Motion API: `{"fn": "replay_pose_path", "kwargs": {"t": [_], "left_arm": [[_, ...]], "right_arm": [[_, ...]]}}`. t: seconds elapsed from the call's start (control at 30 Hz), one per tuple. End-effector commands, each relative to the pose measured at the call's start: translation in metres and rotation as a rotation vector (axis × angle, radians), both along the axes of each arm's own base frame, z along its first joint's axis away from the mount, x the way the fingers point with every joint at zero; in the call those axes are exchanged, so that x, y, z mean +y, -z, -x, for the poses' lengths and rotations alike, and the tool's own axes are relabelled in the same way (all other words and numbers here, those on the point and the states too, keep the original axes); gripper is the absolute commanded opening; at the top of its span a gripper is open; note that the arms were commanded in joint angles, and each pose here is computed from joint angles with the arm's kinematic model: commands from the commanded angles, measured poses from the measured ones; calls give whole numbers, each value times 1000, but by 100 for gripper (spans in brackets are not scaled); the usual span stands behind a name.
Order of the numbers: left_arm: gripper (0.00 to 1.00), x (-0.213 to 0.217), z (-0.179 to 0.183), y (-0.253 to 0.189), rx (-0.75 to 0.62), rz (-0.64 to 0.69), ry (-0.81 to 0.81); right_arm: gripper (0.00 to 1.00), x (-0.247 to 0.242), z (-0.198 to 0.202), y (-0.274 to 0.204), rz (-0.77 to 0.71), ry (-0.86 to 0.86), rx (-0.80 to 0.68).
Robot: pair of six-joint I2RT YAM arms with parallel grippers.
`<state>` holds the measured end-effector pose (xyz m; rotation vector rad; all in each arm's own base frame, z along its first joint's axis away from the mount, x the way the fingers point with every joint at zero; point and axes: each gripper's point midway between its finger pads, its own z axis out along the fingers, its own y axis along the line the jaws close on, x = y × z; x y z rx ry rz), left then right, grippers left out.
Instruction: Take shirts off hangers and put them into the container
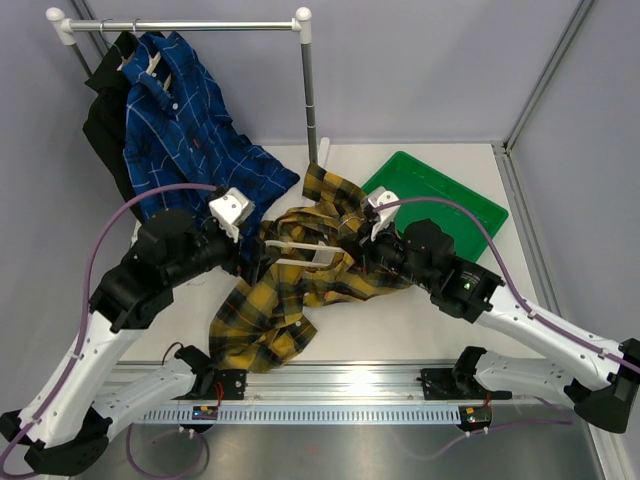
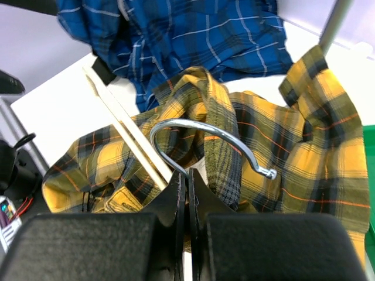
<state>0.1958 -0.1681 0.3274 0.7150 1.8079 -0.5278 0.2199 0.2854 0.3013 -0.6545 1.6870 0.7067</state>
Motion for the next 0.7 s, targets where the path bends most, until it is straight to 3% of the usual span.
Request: {"fn": "replay_pose_path", "kwargs": {"t": [0.0, 0.23, 0.57, 0.67], "left_arm": [[99, -27, 18, -14, -35, -29, 249], [96, -41, 34, 9, 45, -115, 441], [79, -47, 39, 24, 117, -136, 509], [70, -50, 40, 24, 128, -131, 522]], "right_arm": [[0, 8, 7, -40, -54, -76, -87], [0, 6, 29, -47, -34, -188, -119], [0, 1, 39, -60, -25, -230, -146], [0, 3, 39, -58, -21, -238, -142]]}}
